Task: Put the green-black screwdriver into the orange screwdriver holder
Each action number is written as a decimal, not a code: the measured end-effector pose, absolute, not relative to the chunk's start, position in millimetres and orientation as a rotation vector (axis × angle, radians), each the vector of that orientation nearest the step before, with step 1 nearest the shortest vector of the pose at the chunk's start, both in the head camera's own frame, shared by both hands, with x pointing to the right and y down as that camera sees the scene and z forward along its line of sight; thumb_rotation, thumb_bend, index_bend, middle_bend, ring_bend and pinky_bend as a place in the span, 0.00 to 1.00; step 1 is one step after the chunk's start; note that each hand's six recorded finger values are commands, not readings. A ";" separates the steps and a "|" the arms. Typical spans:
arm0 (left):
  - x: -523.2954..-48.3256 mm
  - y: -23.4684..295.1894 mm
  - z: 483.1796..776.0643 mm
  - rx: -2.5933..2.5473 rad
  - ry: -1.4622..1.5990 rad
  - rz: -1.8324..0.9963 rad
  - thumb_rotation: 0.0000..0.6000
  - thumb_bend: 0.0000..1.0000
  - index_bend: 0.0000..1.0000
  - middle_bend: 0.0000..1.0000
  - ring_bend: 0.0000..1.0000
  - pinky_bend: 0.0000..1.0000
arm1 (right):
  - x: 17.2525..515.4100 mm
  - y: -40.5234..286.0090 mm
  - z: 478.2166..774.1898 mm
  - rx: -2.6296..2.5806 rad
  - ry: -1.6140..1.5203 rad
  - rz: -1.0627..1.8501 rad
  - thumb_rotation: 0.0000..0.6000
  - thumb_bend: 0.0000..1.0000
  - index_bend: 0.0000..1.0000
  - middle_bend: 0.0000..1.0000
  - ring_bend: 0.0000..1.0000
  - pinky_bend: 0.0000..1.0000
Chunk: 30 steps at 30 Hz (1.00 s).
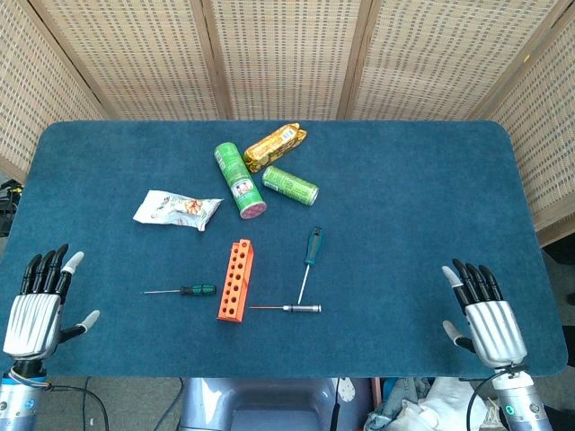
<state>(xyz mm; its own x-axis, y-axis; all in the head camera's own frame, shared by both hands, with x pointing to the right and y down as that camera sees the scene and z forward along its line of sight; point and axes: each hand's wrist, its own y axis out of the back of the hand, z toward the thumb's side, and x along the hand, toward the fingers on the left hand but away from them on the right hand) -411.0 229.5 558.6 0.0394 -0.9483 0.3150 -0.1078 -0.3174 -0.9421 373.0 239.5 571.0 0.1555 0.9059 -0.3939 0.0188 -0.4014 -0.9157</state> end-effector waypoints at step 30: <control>-410.9 228.8 561.3 -1.551 1.099 -1.377 1.00 0.14 0.10 0.00 0.00 0.00 | 374.4 238.7 573.2 -1.608 -0.904 1.378 1.00 0.24 0.00 0.00 0.00 0.00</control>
